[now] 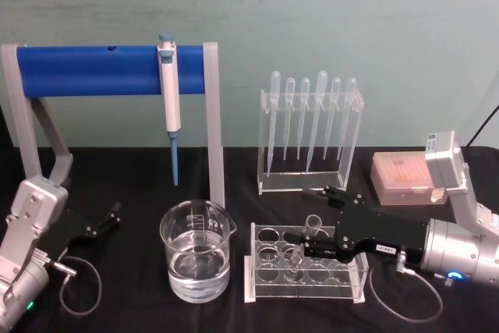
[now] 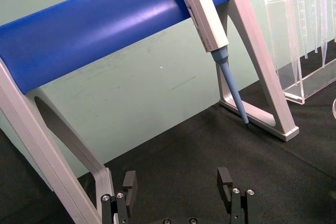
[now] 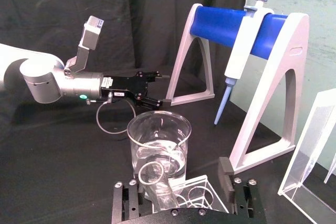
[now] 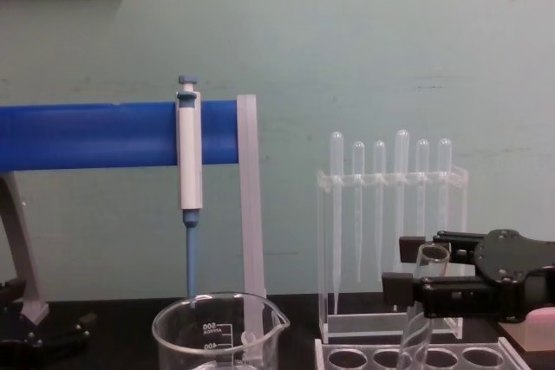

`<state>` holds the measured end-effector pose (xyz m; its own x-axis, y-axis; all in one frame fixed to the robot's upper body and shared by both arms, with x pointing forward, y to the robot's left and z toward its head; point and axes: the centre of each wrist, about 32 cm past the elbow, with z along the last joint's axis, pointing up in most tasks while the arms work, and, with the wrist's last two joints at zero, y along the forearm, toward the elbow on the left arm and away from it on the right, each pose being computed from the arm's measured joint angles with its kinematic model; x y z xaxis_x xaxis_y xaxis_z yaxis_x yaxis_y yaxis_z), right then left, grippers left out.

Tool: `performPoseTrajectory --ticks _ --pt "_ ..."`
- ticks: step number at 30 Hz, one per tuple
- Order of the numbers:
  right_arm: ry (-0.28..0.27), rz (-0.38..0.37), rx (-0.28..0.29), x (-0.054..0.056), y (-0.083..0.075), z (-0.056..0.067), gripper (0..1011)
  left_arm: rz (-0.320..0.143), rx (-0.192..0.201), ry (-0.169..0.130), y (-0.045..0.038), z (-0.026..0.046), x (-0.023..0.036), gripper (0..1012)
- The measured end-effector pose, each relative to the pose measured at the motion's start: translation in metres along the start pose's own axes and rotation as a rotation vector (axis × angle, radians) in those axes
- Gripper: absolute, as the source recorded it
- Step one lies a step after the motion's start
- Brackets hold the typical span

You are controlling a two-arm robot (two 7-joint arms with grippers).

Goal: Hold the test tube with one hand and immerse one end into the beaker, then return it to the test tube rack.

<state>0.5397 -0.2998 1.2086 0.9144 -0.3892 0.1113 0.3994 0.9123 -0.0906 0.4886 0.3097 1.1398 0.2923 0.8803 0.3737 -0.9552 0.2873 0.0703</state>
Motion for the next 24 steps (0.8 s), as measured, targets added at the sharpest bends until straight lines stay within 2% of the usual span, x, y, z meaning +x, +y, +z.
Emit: performPoseTrajectory --ticks 6,11,18,24 --pt "-0.002 -0.001 0.005 0.0 0.0 0.0 997 0.0 0.0 0.0 0.0 0.0 0.0 1000" --pt "-0.014 0.012 0.043 -0.002 0.0 0.002 1000 0.0 0.0 0.0 0.0 0.0 0.0 1000" --pt "-0.034 0.017 0.117 -0.008 -0.003 0.012 1000 0.0 0.0 0.0 0.0 0.0 0.0 1000" --pt "-0.041 -0.031 0.19 -0.013 -0.008 0.02 1000 0.0 0.0 0.0 0.0 0.0 0.0 1000"
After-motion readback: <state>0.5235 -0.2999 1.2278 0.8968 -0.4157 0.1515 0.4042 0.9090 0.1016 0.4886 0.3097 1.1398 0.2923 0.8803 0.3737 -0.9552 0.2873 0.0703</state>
